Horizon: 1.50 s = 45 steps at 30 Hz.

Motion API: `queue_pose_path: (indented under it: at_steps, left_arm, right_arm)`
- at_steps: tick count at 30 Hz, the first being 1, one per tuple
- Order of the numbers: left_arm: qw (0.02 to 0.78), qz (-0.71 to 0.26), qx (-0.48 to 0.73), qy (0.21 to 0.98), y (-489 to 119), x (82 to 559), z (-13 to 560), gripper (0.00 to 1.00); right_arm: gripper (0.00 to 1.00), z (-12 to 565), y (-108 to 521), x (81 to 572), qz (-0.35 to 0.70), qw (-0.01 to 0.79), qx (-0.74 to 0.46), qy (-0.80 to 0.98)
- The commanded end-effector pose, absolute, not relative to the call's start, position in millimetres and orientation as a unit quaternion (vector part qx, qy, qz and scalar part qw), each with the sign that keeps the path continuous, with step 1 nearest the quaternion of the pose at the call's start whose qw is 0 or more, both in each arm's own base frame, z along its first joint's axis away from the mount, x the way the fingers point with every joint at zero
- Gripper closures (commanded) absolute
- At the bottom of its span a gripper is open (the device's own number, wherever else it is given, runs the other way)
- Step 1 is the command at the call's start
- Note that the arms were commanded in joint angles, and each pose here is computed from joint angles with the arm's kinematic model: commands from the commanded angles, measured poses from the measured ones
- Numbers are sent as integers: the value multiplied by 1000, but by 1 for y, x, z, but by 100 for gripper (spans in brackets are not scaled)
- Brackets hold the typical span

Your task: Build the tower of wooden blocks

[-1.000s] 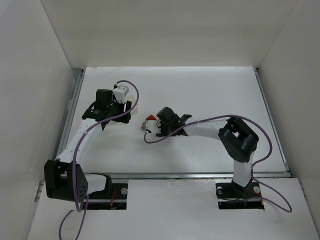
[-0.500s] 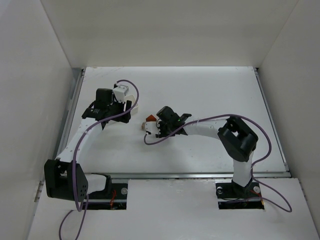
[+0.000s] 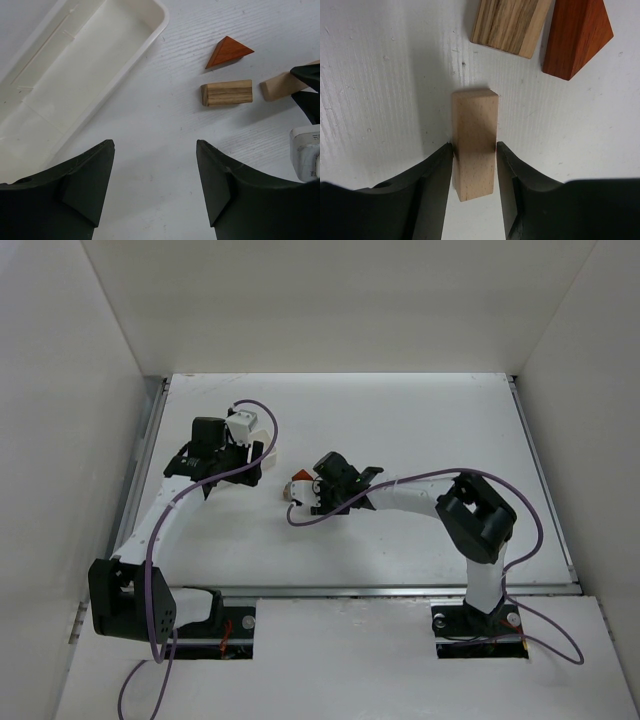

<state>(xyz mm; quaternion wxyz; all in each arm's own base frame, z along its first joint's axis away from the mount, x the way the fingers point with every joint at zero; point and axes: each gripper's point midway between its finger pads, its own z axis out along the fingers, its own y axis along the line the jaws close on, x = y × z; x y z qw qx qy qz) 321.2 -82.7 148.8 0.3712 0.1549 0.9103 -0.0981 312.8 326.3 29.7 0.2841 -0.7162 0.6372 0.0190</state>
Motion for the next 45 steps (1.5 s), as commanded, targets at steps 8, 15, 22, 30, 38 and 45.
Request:
queue_pose_path:
  at_steps: [8,15,22,30,38,45]
  left_arm:
    - [405,-93,158,896,-81,326,174,36]
    - [409,-89,156,895,-79,326,177,36]
    - [405,-89,156,897,-79,324,176,35]
    - [409,-87,160,894,-79,324,178,35]
    - [421,-89,157,889,-79,324,188,34]
    - [453,-65,84,885,-46,341,212,33]
  right_arm:
    - [49,12,318,294,42,236,-709,663]
    - [49,22,323,298,46,249,-698,670]
    - [49,17,323,304,34,249,-693,676]
    - [0,70,334,323,22,322,-657,681]
    - [0,121,353,319,59,372,-646,664]
    - [0,178,384,304,148,419,-645,622]
